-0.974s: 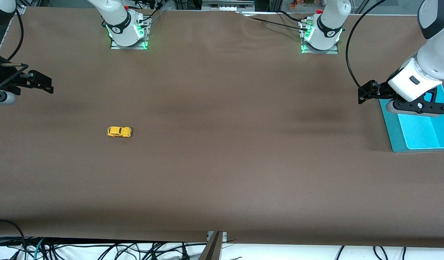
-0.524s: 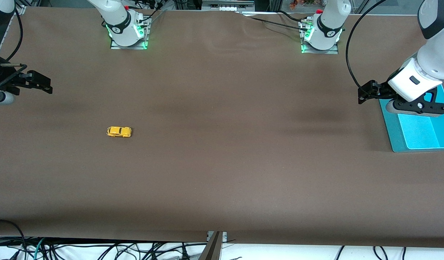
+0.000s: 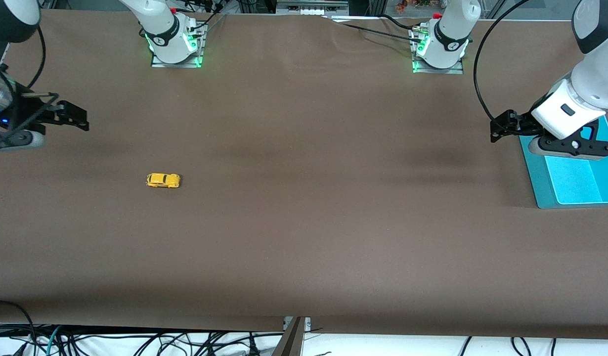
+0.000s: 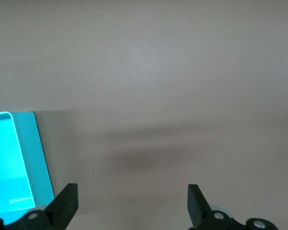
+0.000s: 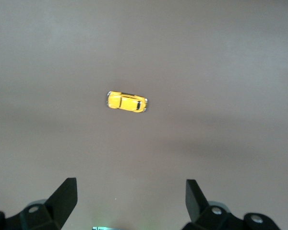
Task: Wind and store yellow beetle car
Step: 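Reach the right gripper down over the yellow beetle car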
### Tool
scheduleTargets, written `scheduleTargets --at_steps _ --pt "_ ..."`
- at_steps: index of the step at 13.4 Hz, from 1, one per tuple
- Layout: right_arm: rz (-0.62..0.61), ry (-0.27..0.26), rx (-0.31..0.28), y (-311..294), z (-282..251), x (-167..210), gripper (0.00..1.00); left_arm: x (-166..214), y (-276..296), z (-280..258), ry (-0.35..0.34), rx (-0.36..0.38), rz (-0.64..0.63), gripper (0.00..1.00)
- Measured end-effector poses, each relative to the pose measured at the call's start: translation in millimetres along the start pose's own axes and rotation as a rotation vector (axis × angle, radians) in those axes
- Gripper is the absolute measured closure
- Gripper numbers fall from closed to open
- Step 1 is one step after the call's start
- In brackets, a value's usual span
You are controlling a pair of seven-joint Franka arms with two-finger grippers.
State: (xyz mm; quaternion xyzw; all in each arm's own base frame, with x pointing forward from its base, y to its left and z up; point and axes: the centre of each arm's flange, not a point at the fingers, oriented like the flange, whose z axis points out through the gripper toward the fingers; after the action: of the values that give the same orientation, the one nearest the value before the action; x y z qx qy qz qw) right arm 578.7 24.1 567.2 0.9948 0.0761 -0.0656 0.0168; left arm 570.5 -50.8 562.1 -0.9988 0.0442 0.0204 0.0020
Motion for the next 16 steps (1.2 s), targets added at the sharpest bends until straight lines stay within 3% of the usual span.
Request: scheduleTargets --at_steps 4,8,10,12,16 --pt "-0.050 -0.030 0.041 -9 13 6 0.00 0 0 0 0.000 0.000 0.000 0.00" --pt "-0.499 -0.102 0.078 -3 63 29 0.00 0 0 0 0.000 0.000 0.000 0.00" --pt "-0.661 -0.133 0.104 1 100 45 0.00 0 0 0 0.000 0.000 0.000 0.00" --pt "-0.799 -0.129 0.114 1 134 58 0.00 0 0 0 0.000 0.000 0.000 0.00" --pt "-1.034 -0.068 0.094 -6 208 62 0.00 0 0 0 0.000 0.000 0.000 0.00"
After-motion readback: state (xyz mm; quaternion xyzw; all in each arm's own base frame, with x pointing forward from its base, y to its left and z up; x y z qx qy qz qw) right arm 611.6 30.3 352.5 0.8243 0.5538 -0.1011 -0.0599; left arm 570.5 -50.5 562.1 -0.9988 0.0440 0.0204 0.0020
